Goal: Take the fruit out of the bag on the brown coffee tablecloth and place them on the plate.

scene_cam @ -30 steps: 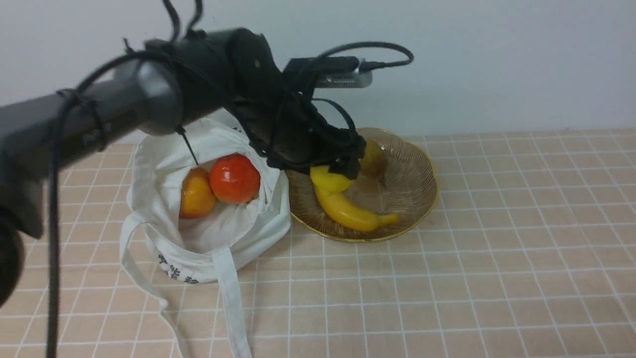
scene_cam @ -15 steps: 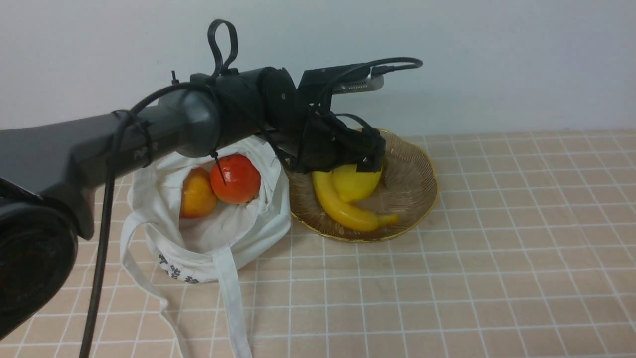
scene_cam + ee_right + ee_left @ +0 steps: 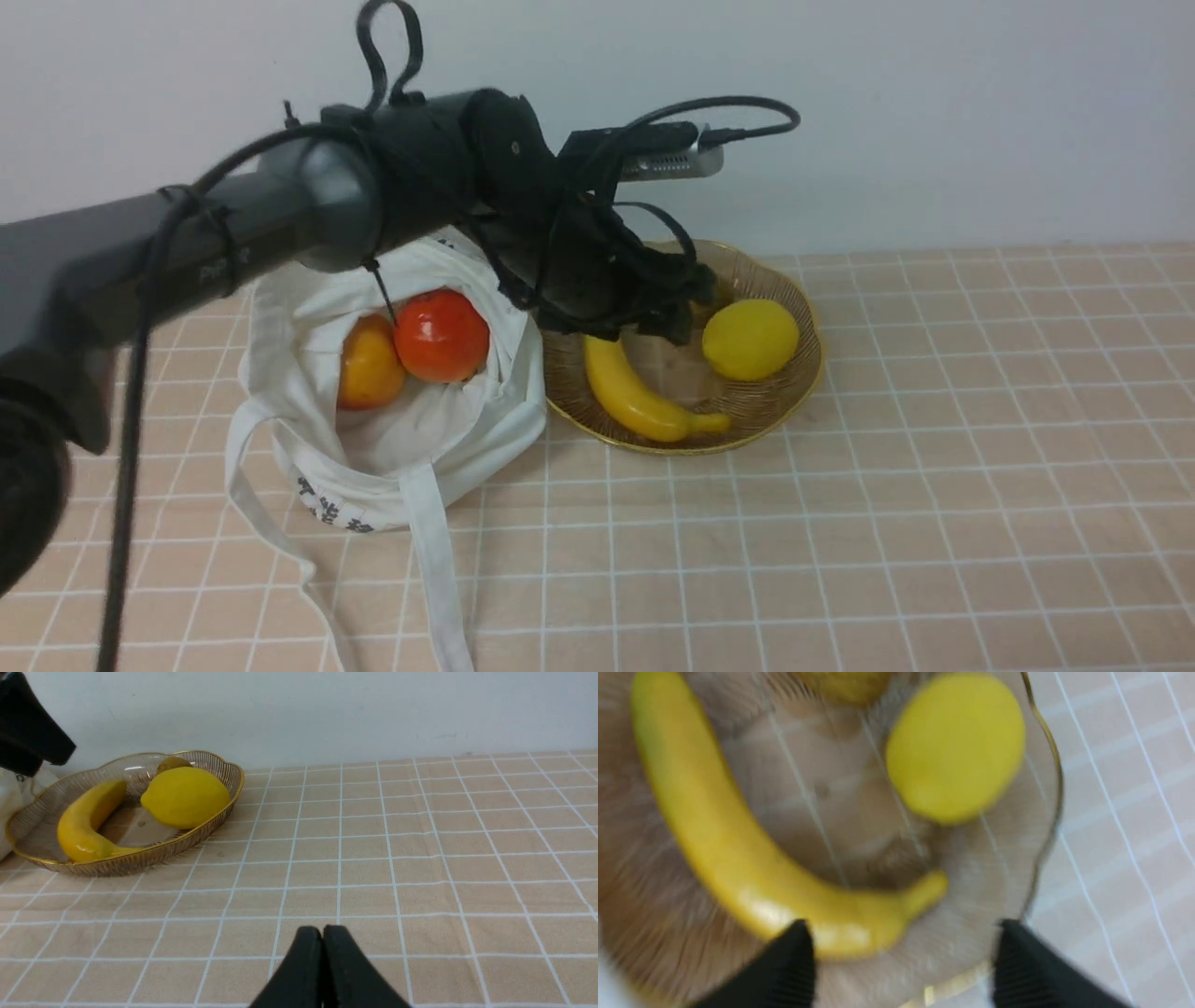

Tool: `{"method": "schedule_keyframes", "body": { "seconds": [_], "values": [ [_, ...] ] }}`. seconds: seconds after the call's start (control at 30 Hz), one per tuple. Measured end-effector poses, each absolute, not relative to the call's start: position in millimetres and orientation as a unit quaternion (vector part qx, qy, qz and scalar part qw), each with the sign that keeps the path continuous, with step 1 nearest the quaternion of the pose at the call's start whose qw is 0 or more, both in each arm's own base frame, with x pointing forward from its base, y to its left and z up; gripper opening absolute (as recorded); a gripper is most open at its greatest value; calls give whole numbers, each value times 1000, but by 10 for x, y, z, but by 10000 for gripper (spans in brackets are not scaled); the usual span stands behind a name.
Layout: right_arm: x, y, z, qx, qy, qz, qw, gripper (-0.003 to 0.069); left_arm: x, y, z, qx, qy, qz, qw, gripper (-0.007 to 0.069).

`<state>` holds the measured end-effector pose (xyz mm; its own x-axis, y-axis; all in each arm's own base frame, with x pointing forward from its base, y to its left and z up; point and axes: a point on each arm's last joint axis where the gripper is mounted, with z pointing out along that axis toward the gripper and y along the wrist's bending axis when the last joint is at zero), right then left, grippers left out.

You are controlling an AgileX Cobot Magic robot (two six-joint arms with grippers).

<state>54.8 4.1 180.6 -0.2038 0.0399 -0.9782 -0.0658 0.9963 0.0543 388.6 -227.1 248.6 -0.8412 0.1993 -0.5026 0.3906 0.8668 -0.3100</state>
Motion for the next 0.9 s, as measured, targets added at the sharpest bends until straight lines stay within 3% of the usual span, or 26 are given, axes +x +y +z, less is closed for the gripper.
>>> {"method": "schedule_keyframes", "body": {
  "seconds": [0.03, 0.07, 0.1, 0.13, 0.23, 0.37, 0.5, 0.67, 0.73, 0.9],
  "values": [
    [548, 41, 1806, -8, 775, 42, 631, -14, 3790, -2152, 2716, 173, 938, -190, 232, 237],
    [548, 41, 1806, -8, 775, 42, 631, -14, 3732, -2058, 2854, 181, 939, -179, 232, 152],
    [548, 41, 1806, -8, 775, 42, 631, -14, 3720, -2037, 2883, 183, 939, -176, 233, 152],
    [548, 41, 1806, -8, 775, 42, 631, -14, 3629, -1861, 3091, 191, 941, -156, 233, 62],
    [548, 42, 1806, -8, 775, 42, 631, -14, 3389, -1531, 3532, 196, 940, -127, 248, 6],
    [548, 42, 1806, -8, 775, 42, 631, -14, 2819, -1154, 4122, 210, 932, -85, 282, -8],
    [548, 42, 1806, -8, 775, 42, 631, -14, 2217, -912, 4367, 221, 917, -79, 323, -8],
    [548, 42, 1806, -8, 775, 42, 631, -14, 1473, -673, 4203, 213, 890, -114, 386, -8],
    [548, 42, 1806, -8, 775, 42, 631, -14, 1116, -578, 3961, 195, 862, -153, 443, -8],
    [548, 42, 1806, -8, 775, 42, 631, -14, 683, -434, 3424, 163, 828, -193, 500, -8]
  ]
}}
